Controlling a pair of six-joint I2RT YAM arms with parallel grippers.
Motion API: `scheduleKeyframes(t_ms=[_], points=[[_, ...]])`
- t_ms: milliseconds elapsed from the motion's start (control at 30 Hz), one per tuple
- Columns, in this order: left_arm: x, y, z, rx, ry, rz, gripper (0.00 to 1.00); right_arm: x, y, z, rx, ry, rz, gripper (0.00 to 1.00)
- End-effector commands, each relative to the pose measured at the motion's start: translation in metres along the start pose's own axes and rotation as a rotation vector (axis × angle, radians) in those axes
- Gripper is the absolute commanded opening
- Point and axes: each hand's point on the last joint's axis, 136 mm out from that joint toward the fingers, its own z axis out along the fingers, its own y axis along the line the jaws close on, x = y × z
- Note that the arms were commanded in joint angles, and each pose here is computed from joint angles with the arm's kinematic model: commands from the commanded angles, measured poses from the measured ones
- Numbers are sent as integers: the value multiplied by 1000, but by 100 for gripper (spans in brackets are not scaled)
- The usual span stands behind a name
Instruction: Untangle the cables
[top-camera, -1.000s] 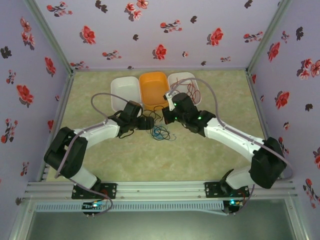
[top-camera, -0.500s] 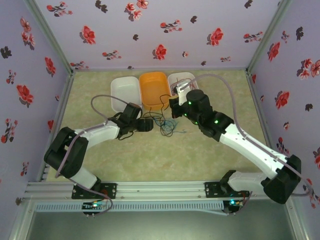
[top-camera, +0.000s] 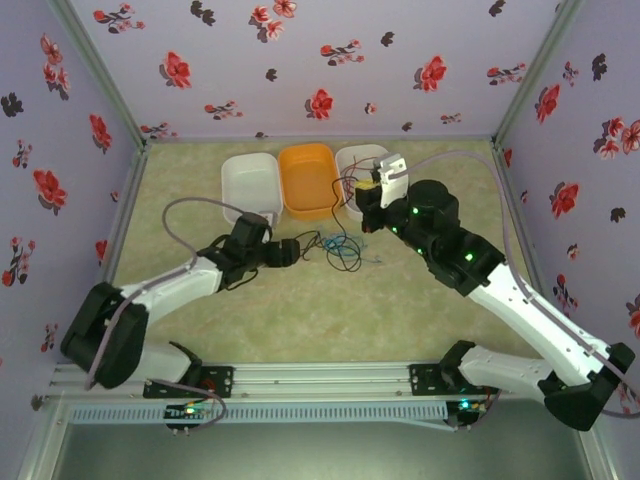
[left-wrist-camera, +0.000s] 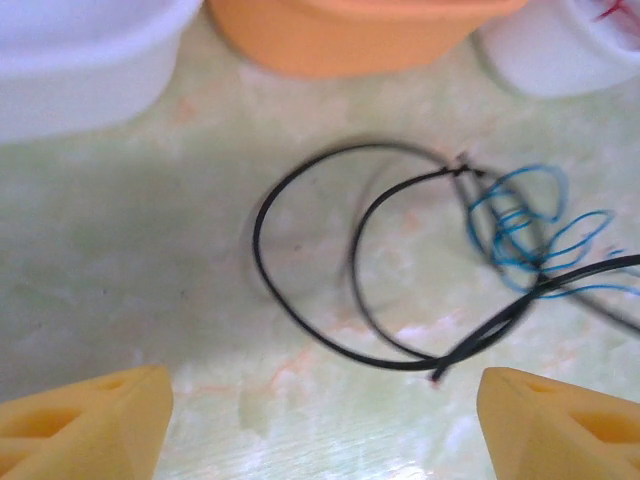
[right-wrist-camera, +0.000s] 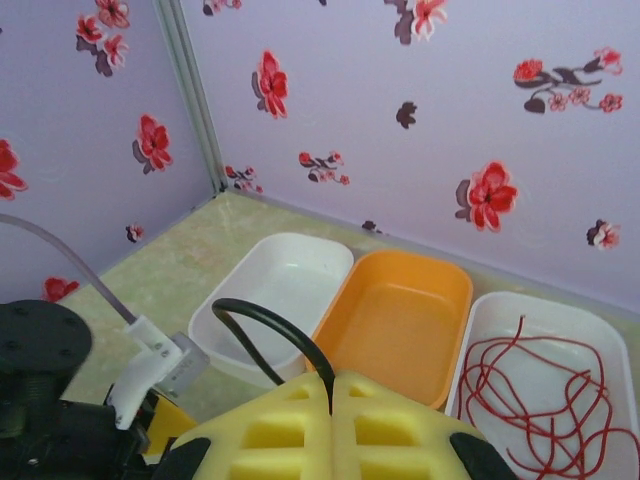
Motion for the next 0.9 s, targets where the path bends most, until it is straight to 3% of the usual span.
scheduleKeyframes(t_ms=[0, 33, 267, 600, 733, 867], points=[[-31, -16, -22, 66, -162, 14, 92, -13, 0, -7, 10, -32, -25, 0], [-39, -19, -29, 80, -200, 19, 99, -12, 0, -6, 8, -31, -24, 0], [-68, -60, -44, 195, -304, 161, 100, -8, 2, 2, -2, -35, -2, 0], [-55, -100, -9, 248, -198, 341, 99, -13, 3, 2, -6, -56, 14, 0], [-42, -95, 12, 232, -134, 338, 83, -18, 5, 0, -16, -69, 16, 0], [-28, -85, 27, 210, -78, 314, 50, -22, 5, -2, -15, -79, 14, 0]])
